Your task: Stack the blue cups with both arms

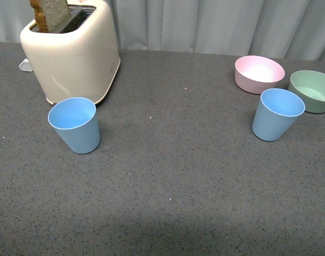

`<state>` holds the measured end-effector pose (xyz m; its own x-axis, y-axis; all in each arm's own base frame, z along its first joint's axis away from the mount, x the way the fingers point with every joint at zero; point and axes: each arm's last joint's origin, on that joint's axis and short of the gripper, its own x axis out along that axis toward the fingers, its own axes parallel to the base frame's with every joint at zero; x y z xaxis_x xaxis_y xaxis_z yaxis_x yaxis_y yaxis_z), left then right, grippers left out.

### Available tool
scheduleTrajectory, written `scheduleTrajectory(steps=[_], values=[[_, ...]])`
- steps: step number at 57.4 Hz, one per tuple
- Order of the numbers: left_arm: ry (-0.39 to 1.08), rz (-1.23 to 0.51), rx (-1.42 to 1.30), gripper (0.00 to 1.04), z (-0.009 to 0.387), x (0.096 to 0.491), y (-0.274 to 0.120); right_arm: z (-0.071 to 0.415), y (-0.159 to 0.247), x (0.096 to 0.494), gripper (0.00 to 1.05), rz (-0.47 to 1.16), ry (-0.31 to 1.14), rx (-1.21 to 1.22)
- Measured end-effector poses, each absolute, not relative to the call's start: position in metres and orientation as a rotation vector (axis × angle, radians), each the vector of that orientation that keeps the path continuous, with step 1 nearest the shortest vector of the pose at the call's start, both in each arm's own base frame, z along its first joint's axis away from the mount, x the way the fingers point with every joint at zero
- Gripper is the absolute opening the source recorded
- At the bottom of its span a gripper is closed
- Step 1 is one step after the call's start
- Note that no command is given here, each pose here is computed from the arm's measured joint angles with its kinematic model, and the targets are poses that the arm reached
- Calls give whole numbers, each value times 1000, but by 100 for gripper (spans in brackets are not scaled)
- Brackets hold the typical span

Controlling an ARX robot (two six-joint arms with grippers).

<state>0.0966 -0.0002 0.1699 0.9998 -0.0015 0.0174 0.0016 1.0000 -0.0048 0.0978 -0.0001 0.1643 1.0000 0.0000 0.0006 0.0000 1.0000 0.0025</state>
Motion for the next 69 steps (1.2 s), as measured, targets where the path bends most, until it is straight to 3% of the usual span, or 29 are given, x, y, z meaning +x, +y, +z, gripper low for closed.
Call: scheduleTrajectory(steps=[66,69], values=[[-17,-2,-5,98,170,97,0,164,0,98,95,0,0,2],[48,79,-30,98,169,97,0,164,0,98,95,0,-1,2]])
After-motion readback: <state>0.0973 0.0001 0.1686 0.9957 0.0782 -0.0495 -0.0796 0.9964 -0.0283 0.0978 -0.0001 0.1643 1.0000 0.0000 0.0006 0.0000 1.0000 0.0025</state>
